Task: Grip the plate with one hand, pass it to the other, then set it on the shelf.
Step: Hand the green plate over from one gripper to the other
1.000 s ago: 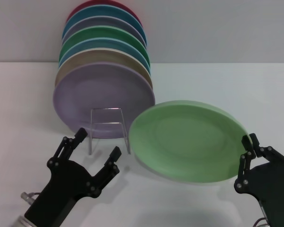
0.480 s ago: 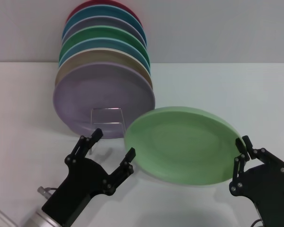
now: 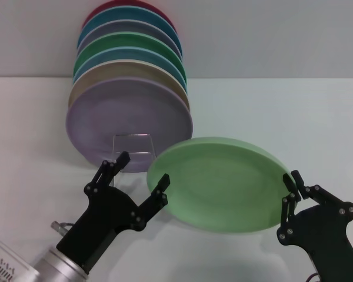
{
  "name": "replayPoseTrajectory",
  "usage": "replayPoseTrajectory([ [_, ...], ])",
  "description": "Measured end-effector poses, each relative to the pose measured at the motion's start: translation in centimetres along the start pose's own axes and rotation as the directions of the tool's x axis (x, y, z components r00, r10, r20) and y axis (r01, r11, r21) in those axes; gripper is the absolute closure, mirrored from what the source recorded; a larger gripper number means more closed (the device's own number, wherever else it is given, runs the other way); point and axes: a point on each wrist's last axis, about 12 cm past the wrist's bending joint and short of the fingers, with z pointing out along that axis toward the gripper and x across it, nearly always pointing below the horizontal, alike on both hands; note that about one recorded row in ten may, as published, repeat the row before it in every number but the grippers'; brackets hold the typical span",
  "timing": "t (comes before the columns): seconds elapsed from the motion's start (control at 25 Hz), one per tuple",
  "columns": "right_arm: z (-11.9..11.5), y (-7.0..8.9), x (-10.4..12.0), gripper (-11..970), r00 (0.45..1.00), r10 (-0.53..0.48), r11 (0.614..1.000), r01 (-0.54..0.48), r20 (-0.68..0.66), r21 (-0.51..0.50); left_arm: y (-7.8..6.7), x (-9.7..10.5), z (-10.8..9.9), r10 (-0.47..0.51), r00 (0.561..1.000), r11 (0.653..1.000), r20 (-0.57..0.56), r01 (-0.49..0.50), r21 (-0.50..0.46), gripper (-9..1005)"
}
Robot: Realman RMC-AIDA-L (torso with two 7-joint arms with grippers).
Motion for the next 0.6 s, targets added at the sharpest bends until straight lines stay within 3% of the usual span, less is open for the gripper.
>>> replayPoseTrajectory([
  [0.32, 0.04, 0.06, 0.04, 938, 1.0, 0.0, 1.0, 0.0, -0.003, -0.005, 0.03, 0.04, 0.23, 0.007, 1.0, 1.0, -0.006, -0.007, 0.003, 201],
  [0.6, 0.23, 0.05, 0.03, 937, 1.0, -0.001, 1.0, 0.001, 0.0, -0.01, -0.04, 0.09, 0.37, 0.009, 1.0, 1.0, -0.012, -0.009, 0.008, 505],
])
